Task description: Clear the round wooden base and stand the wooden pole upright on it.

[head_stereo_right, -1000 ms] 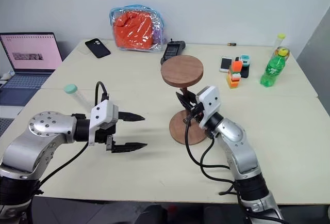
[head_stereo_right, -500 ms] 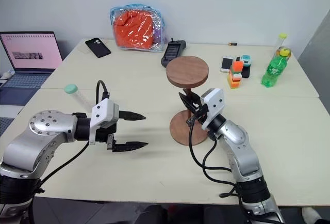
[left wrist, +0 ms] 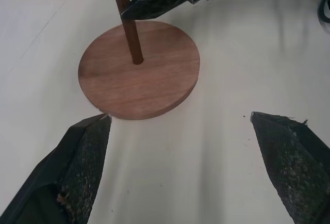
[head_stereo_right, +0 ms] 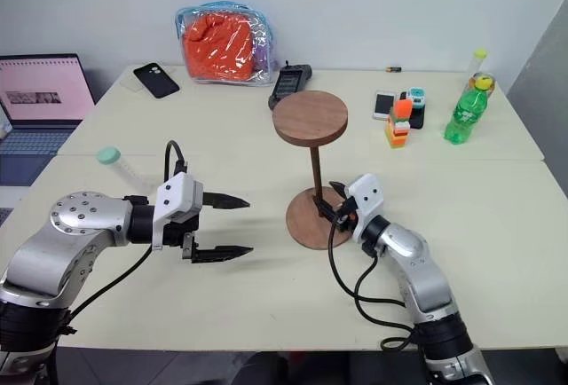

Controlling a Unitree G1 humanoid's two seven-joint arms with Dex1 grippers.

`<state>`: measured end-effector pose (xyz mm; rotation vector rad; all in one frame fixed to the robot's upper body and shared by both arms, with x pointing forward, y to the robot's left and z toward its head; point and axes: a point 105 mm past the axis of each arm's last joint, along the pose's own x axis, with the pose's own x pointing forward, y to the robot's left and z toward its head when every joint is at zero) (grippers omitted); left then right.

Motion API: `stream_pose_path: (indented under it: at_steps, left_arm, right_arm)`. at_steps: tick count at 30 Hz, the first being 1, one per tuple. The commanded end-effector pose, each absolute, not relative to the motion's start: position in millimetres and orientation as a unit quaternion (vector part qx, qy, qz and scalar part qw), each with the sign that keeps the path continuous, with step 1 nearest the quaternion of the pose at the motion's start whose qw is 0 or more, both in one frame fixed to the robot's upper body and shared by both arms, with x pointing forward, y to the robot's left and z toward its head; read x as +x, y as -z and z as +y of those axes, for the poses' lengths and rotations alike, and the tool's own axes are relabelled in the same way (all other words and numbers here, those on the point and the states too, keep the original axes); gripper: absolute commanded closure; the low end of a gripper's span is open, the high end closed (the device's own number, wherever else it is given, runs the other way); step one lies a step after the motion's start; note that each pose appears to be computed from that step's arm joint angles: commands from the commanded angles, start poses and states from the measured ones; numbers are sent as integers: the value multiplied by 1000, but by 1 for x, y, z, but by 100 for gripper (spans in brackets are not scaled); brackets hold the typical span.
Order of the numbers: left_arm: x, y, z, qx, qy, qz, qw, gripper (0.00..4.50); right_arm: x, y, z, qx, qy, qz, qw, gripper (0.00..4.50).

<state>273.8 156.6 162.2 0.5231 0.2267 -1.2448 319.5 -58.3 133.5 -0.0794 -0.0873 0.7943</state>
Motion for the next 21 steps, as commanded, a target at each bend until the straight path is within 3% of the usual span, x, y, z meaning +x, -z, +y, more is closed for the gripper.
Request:
stream_pose_path:
  at_steps: [1,4,9,21]
  left_arm:
    - [274,-172,152,253,577,82,772,0]
    - [275,-178,150,245,578,71,775,0]
    - [279,-193,149,235,567,54,787,0]
    - [286,-209,168,237,540,57,806,0]
  right_arm:
    - [309,-139,-54,-54,-413,-51,908,79]
    - [303,-136,-57,-81,-428,-41,899,2]
    - [288,-139,-76,-120,-448,-24,886,2]
    - [236,-185,-153,-196,-497,18,845,2]
